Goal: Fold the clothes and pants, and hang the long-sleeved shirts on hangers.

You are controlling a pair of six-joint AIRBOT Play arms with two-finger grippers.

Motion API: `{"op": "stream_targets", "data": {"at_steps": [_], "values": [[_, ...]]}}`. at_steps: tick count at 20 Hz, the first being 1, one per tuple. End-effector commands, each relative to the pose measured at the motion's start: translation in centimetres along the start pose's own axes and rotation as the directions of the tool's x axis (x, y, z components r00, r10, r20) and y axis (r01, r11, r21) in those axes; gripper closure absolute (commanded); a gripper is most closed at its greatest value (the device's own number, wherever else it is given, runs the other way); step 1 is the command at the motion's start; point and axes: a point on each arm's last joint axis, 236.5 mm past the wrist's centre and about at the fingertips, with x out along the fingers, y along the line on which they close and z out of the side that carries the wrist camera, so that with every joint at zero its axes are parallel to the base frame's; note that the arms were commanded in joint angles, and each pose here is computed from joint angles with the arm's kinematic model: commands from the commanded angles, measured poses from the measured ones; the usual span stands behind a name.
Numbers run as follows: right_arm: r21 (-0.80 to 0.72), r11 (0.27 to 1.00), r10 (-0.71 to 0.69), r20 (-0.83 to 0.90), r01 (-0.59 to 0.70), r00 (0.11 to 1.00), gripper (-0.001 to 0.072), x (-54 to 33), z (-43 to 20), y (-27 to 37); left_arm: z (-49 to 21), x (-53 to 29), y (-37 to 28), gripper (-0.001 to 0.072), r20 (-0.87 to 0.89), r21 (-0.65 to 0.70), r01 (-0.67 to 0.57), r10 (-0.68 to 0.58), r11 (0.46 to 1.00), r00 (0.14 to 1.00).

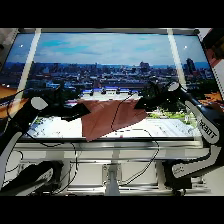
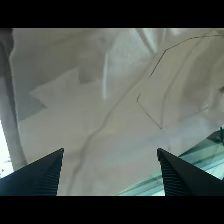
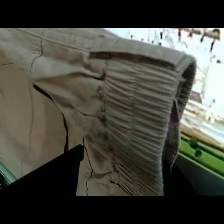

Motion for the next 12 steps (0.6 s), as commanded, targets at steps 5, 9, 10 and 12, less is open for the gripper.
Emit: {"op": "stream_targets", "data": {"at_steps": [5, 9, 10, 12], "values": [[0.001, 0.996, 0.094, 0.068, -0.094, 0.993, 0.0695, 0.8, 1.7, 3.1, 0.0, 0.0, 0.0, 0.0052, 0.000, 0.001, 0.000, 0.000, 1.000, 1.000], [-0.030, 0.995, 0.098, 0.102, -0.096, 0.990, 0.0695, -1.0, 2.1, 4.2, 0.1, -0.2, -0.2, 0.0175, 0.010, 0.091, 0.002, -0.003, 0.996, 1.000], [-0.048, 0.995, 0.098, 0.132, -0.092, 0.986, 0.0695, -2.2, 2.4, 4.9, 0.2, -0.4, -0.3, 0.0233, 0.017, 0.096, 0.004, -0.006, 0.995, 1.000], [-0.063, 0.995, 0.092, 0.227, -0.080, 0.969, 0.0695, -5.9, 3.3, 6.0, 0.4, -1.7, -1.3, 0.0234, 0.057, 0.124, 0.015, -0.022, 0.992, 0.998]]}}
